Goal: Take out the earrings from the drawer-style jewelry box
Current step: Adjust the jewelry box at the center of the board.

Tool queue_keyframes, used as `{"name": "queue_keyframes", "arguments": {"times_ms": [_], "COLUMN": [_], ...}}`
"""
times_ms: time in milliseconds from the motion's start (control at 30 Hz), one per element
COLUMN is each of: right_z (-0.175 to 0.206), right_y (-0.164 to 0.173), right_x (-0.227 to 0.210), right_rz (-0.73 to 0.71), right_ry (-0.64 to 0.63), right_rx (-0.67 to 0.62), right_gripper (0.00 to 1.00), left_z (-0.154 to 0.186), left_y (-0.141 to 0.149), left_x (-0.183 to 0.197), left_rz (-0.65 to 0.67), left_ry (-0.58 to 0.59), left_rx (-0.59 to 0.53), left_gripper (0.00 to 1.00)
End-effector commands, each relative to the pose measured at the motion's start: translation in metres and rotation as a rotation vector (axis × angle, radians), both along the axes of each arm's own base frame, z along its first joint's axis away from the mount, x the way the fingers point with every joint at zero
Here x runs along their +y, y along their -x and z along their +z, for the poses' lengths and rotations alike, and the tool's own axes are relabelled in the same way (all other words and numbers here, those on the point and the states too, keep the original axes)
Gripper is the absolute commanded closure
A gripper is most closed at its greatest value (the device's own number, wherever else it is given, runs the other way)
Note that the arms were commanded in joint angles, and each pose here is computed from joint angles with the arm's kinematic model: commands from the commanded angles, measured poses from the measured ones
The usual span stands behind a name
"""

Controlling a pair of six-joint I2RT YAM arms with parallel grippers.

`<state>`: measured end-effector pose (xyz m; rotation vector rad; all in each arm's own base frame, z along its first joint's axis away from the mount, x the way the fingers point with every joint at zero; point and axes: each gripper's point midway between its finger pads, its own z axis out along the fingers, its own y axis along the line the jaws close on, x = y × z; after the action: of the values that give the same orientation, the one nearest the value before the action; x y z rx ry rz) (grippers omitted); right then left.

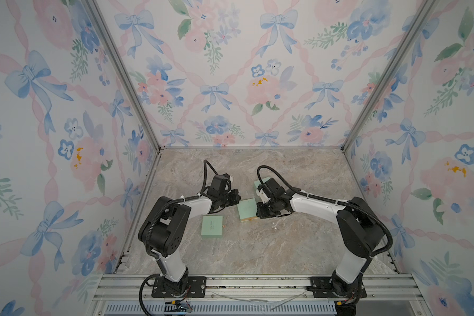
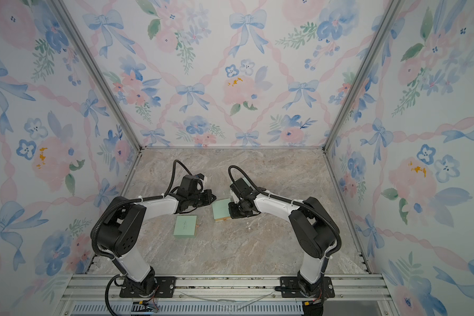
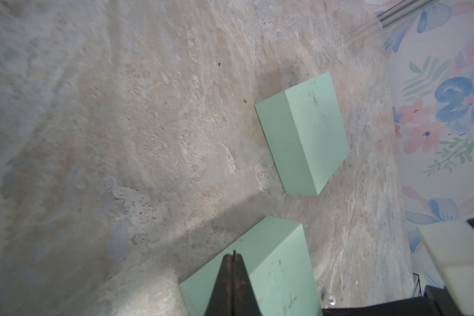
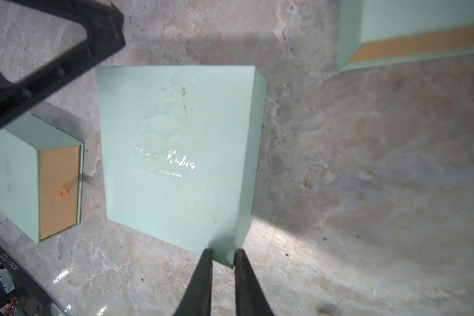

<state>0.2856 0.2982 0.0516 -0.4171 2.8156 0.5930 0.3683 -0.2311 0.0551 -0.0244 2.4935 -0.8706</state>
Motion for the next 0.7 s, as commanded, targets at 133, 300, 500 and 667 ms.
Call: {"name": "queue_keyframes", "arguments": {"times_ms": [133,300,500,667], "right_z": [-0.018,-0.019,-0.018,-0.014], "right_y": [-0.002,-0.012,-0.024,-0.031], "right_x": [0.001,0.004,0.001,-0.002], "right_rz": [-0.007,-0.007,-0.022,-0.035], "right_ry": [0.049,0.048,0.033,0.005], "right_rx": [0.027,0.023,0.022,0.018], "right_gripper": [0.82,0.82,0.82,0.82], "left_z": [-0.004,-0.005,-0.009,-0.011], "left_y": [0.019,0.028,0.048,0.061], "left_x": [0.000,0.003,0.011,0.016], "left_rz": [-0.020,-0.010,0.009,0.020], "left_ry": [0.007,0.011,0.006,0.001], "left_rx": [0.010,0.020,0.040,0.051], "left_gripper": [1.00,1.00,1.00,1.00]}}
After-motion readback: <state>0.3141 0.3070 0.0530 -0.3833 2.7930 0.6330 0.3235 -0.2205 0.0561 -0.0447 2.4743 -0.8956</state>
